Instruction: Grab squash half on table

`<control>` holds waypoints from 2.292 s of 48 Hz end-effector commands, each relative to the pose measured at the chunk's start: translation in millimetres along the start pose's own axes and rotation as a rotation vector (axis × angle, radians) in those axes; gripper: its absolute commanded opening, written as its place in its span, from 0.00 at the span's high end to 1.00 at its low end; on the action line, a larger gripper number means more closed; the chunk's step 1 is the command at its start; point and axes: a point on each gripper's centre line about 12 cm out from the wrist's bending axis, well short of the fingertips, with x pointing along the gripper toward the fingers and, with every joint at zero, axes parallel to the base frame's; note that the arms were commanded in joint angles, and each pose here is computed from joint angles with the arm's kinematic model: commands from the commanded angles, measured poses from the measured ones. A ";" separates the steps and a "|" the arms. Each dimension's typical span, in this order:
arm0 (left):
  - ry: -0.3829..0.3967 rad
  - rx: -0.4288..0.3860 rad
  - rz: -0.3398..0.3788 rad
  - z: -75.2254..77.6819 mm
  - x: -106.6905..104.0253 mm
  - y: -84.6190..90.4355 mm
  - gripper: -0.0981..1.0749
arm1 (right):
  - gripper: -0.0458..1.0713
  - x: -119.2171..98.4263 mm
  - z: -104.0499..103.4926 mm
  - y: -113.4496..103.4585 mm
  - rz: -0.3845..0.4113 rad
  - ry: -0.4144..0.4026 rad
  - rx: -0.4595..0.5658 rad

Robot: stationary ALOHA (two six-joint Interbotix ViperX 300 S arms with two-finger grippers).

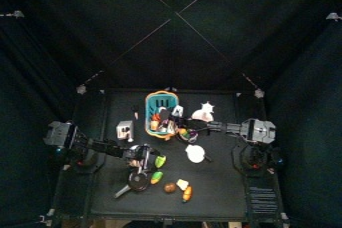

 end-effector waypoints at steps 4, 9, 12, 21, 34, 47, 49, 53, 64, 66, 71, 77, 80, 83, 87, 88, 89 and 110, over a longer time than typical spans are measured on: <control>-0.031 0.001 0.000 7.8 -1.5 -0.4 0.05 | 0.05 -56.0 17.0 14.8 0.025 -0.074 -0.006; -0.038 0.002 -0.002 10.1 -4.7 -1.3 0.05 | 0.05 -83.0 3.3 40.8 0.080 -0.052 -0.015; -0.041 0.002 -0.003 10.9 -6.9 -1.5 0.05 | 0.05 -100.7 -10.9 64.6 0.142 -0.024 -0.014; -0.036 -0.006 0.003 8.8 -9.5 -0.9 0.05 | 0.05 -130.5 -61.3 138.5 0.364 0.104 0.037; -0.042 -0.015 0.012 10.5 -8.6 -0.2 0.05 | 0.05 -143.4 -99.9 217.2 0.544 0.276 0.088; -0.040 -0.014 0.014 10.1 -8.4 0.8 0.05 | 0.05 -124.9 -102.4 251.2 0.560 0.358 0.106; -0.039 -0.017 0.013 9.5 -8.7 0.4 0.05 | 0.05 -121.0 -102.6 254.1 0.555 0.368 0.101; -0.038 -0.019 0.016 9.0 -9.0 0.7 0.05 | 0.05 -114.6 -103.4 258.9 0.542 0.396 0.089; -0.038 -0.023 0.021 9.1 -8.6 1.3 0.05 | 0.05 -105.0 -113.4 259.0 0.494 0.455 0.034; -0.040 -0.023 0.021 9.6 -8.7 1.3 0.05 | 0.05 -103.2 -115.0 259.7 0.492 0.458 0.032; -0.040 -0.023 0.021 9.6 -8.7 1.3 0.05 | 0.05 -99.9 -118.2 261.1 0.487 0.468 0.028; -0.037 -0.024 0.022 8.6 -8.9 1.5 0.05 | 0.05 -96.4 -121.6 261.5 0.478 0.472 0.012; -0.037 -0.024 0.022 8.6 -8.9 1.5 0.05 | 0.05 -95.6 -121.9 260.5 0.472 0.466 -0.003; -0.038 -0.024 0.022 9.1 -9.1 1.4 0.05 | 0.05 -95.1 -119.7 259.2 0.468 0.454 -0.015; -0.037 -0.023 0.021 8.6 -8.9 1.3 0.05 | 0.05 -96.1 -116.9 257.7 0.466 0.442 -0.020; -0.037 -0.024 0.024 8.7 -8.9 2.0 0.05 | 0.05 -95.6 -116.7 257.1 0.464 0.441 -0.022; -0.037 -0.024 0.022 8.6 -8.9 1.5 0.05 | 0.05 -96.0 -116.2 256.9 0.465 0.440 -0.021; -0.039 -0.024 0.024 9.2 -9.1 1.9 0.05 | 0.05 -94.6 -120.0 255.0 0.458 0.446 -0.030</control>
